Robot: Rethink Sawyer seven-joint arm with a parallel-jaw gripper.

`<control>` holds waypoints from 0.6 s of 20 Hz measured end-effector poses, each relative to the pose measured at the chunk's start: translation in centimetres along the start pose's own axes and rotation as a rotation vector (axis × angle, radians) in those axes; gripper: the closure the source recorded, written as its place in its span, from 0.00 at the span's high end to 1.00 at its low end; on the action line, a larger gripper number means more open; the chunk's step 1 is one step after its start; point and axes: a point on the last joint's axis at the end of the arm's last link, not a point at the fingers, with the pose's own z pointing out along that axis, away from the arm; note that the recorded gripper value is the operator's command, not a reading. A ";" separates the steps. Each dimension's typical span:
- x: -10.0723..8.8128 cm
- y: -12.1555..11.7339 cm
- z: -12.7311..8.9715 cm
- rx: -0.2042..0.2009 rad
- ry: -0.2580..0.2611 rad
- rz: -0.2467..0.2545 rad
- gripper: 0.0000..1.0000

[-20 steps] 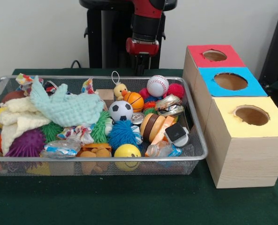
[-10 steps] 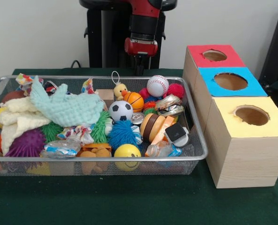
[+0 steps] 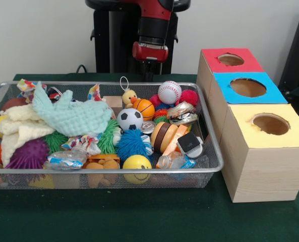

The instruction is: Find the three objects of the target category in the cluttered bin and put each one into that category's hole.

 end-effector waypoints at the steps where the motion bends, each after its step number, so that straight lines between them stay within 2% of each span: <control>1: -0.1 -0.1 0.1 0.006 -0.011 0.006 0.00; 3: -0.1 -0.2 0.2 0.013 -0.021 0.011 0.00; 4: -1.0 -1.1 1.1 0.053 -0.073 0.014 0.00; 6: -1.8 -1.9 2.1 0.094 -0.121 0.021 0.00; 7: -2.4 -2.7 3.0 0.129 -0.171 0.030 0.00; 9: -2.6 -2.9 3.3 0.148 -0.201 0.041 0.00; 12: -3.2 -4.1 4.8 0.214 -0.279 0.073 0.00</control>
